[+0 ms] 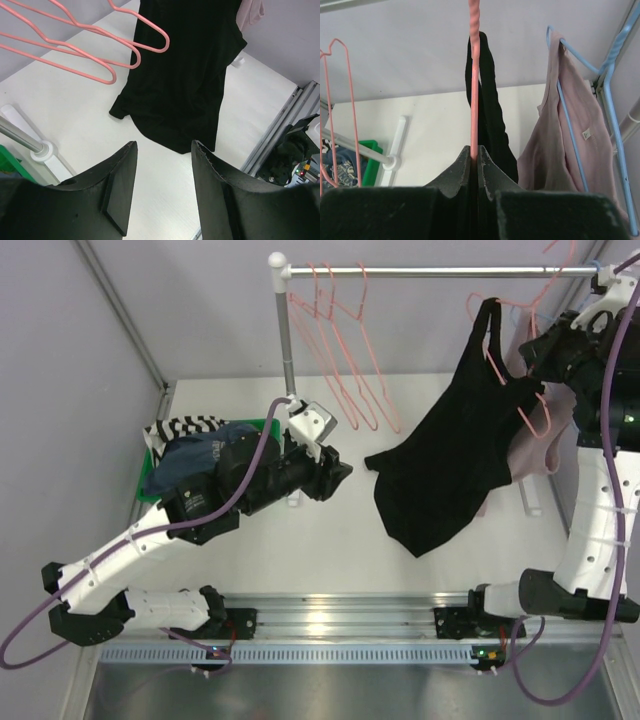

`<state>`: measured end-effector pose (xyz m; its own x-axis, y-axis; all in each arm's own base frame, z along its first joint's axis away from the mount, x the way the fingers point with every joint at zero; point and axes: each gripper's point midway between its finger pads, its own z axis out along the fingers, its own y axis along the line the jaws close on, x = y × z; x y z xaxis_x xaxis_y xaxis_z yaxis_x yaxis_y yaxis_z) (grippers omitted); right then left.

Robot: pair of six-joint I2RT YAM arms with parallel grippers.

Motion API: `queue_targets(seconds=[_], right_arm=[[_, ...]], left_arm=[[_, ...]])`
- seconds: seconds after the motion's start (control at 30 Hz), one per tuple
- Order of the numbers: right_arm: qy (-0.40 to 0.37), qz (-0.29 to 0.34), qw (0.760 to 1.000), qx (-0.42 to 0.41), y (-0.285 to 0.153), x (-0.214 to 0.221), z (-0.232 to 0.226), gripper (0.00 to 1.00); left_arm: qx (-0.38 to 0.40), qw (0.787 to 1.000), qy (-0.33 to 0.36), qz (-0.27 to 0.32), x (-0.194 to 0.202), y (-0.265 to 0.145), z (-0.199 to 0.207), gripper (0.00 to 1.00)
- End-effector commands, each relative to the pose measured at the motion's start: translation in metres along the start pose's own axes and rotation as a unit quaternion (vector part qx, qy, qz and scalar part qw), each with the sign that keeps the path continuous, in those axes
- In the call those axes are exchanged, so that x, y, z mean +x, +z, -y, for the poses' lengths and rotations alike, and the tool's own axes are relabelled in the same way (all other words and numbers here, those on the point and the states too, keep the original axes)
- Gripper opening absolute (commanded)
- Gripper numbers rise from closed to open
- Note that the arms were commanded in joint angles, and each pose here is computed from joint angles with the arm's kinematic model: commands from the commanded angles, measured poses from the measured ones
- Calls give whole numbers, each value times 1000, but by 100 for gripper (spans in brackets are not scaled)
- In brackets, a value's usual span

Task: Place the tank top on the hanger

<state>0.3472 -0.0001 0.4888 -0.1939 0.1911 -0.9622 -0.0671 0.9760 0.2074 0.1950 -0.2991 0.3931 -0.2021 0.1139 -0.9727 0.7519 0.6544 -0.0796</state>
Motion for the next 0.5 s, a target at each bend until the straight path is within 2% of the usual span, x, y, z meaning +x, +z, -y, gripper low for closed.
queue_targets(seconds=[0.0, 0.47], right_arm=[[-4, 21, 1000, -8, 1, -14, 0, 0], [2, -24, 1000, 18, 16, 21, 17, 0]], left_arm=[[6, 1000, 5, 30, -19, -3, 2, 52], [21, 1000, 5, 17, -11, -2, 7, 52]])
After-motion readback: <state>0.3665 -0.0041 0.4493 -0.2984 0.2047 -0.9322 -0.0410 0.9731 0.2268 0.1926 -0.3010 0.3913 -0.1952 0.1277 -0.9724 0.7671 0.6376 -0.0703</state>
